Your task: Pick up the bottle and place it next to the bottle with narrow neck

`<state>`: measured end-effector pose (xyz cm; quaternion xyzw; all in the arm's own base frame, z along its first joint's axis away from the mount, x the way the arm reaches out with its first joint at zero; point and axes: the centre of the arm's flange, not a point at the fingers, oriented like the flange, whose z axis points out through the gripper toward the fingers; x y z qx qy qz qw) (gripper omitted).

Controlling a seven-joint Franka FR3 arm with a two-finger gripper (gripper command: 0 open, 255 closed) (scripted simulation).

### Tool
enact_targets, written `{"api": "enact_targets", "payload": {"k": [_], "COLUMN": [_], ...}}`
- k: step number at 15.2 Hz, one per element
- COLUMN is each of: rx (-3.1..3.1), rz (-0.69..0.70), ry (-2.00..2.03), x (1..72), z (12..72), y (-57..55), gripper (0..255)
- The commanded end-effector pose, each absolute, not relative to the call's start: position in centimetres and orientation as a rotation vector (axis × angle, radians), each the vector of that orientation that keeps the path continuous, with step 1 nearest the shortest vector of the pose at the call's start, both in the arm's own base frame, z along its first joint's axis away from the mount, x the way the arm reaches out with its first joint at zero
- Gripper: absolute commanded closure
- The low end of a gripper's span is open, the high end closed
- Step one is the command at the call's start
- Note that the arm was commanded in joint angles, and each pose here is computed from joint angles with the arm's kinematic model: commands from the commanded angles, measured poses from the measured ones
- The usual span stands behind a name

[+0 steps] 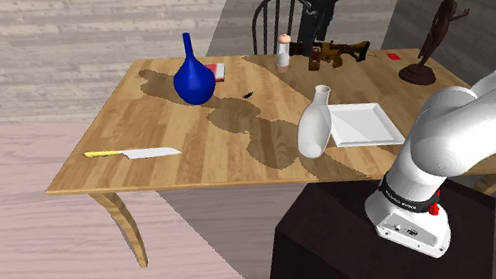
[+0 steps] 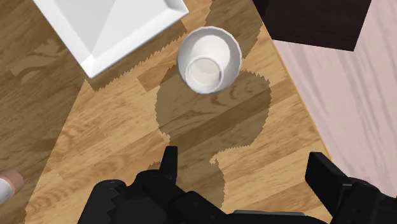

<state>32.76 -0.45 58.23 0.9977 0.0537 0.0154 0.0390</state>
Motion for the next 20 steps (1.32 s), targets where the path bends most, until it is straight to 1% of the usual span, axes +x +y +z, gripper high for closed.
{"api": "enact_targets", "payload": {"k": [1,10,18,20], "rx": [3.059,3.123,3.126,3.126], "rz": [0.047,-0.073,-0.078,-0.078], "ry": [0.165,0.263,0.267,0.267], "x": [32.8,31.9,31.7,31.7], "z": [58.2,47.1,42.6,42.6], "y": [-0.4,-5.1,-5.3,-5.3], "gripper": [0,0,0,0]}}
